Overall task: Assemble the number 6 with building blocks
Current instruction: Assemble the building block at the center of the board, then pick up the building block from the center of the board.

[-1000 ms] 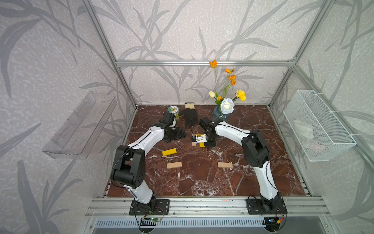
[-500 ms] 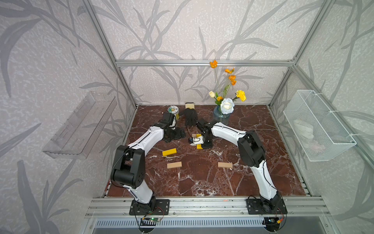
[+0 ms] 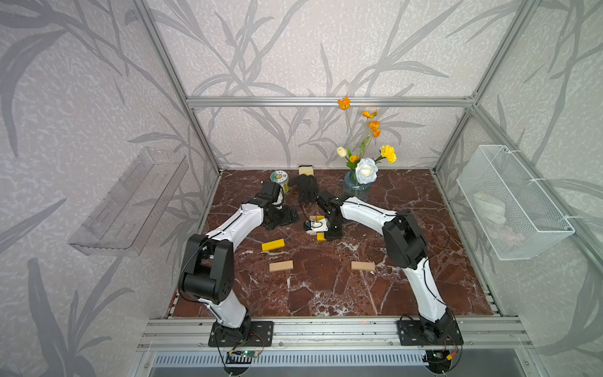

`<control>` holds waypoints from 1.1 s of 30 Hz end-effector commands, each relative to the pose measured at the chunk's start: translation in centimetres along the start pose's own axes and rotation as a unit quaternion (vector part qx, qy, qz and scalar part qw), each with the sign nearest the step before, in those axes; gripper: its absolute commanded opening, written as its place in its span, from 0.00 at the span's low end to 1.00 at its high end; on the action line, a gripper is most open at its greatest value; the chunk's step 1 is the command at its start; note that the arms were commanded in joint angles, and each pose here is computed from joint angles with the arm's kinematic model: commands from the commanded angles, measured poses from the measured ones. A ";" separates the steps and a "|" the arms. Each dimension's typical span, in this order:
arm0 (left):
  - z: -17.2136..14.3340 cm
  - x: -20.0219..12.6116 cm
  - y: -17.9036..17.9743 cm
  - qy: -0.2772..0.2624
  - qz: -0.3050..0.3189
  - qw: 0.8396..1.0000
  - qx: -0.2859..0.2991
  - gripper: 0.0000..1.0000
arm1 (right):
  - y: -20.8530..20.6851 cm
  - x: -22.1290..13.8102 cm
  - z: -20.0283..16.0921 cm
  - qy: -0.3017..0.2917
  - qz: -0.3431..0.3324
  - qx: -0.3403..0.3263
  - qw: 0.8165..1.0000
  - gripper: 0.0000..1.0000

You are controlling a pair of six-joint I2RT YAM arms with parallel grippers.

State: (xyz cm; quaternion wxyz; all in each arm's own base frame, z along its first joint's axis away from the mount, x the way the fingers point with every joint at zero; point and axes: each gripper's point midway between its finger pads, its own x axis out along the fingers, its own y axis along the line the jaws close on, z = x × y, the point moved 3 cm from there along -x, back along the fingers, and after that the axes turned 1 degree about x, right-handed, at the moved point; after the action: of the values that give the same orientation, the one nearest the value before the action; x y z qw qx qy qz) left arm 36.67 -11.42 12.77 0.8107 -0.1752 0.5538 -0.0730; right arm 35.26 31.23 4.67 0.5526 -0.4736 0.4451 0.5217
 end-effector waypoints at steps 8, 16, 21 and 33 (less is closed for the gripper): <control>-0.8 -1.1 0.3 -0.003 -0.002 1.000 0.005 0.97 | 0.4 0.9 -0.6 0.020 0.008 0.013 1.000 0.66; -0.4 -1.4 0.0 -0.007 -0.006 1.000 0.008 0.97 | 0.1 -2.9 1.1 -0.042 -0.014 0.038 0.998 0.99; -0.3 -1.8 -0.1 -0.013 -0.004 1.000 0.011 0.97 | 0.0 -7.9 1.1 -0.064 -0.059 0.040 0.995 0.99; -1.1 -2.4 0.5 -0.021 0.004 1.000 0.008 0.97 | 9.8 -16.1 -5.9 -0.160 -0.097 0.226 0.956 1.00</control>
State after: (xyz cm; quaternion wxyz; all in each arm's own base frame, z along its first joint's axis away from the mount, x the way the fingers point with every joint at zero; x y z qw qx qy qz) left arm 35.23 -10.88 14.38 0.8227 -0.1698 0.5373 -0.0754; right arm 26.28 23.93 23.14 0.7704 -0.3501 0.3273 0.4203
